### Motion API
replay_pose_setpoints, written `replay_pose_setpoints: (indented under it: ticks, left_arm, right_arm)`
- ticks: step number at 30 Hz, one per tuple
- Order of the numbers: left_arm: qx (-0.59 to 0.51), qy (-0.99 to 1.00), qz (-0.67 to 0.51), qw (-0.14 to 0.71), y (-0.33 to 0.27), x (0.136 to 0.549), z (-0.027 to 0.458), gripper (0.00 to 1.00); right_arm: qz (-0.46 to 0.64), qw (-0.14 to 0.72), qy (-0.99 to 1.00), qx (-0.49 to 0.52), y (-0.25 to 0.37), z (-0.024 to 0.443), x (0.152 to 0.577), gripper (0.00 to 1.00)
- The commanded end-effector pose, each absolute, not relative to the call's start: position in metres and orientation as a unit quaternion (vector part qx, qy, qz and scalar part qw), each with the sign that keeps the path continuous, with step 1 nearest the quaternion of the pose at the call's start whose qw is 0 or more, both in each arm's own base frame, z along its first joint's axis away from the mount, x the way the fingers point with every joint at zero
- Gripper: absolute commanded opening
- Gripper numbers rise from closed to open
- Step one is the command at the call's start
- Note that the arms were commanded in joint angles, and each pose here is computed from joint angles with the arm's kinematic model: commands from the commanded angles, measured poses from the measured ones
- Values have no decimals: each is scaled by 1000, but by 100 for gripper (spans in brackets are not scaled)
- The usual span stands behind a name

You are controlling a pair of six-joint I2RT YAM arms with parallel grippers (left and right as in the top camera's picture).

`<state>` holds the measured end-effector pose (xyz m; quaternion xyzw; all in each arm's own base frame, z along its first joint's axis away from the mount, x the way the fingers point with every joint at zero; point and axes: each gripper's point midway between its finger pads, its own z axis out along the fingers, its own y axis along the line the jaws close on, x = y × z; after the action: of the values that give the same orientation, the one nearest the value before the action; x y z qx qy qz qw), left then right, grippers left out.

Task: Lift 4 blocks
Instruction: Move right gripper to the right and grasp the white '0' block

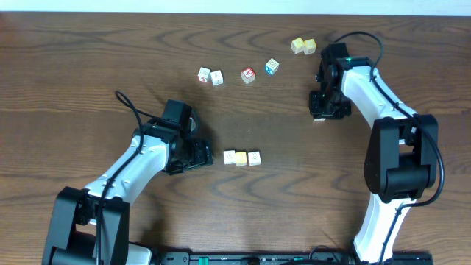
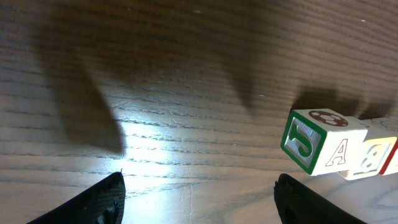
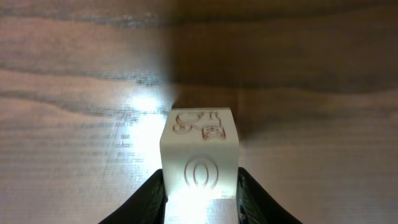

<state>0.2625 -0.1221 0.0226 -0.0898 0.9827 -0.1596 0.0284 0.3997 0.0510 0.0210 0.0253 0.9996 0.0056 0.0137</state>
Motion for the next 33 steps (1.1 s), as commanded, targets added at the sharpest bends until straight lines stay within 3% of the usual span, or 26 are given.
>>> replay_pose_setpoints:
  ticks: [1, 11, 16, 19, 25, 33]
  left_arm:
    - [-83, 984, -155, 37, -122, 266, 26, 77]
    - [-82, 983, -157, 41, -122, 268, 26, 77]
    - [-83, 983, -157, 41, -122, 268, 26, 77]
    - [-83, 983, -157, 40, -122, 268, 26, 77]
    - [-83, 983, -156, 40, -122, 267, 26, 77]
    - [-83, 983, -157, 40, -122, 268, 26, 77]
  right_arm:
    - [15, 25, 999, 29, 56, 43, 406, 31]
    - [58, -88, 994, 10, 91, 53, 350, 26]
    - [-27, -49, 998, 17, 73, 50, 364, 47]
    - [-79, 3, 996, 50, 54, 51, 387, 75]
    - [-73, 69, 993, 61, 43, 51, 422, 75]
    - [-22, 65, 997, 35, 56, 32, 420, 71]
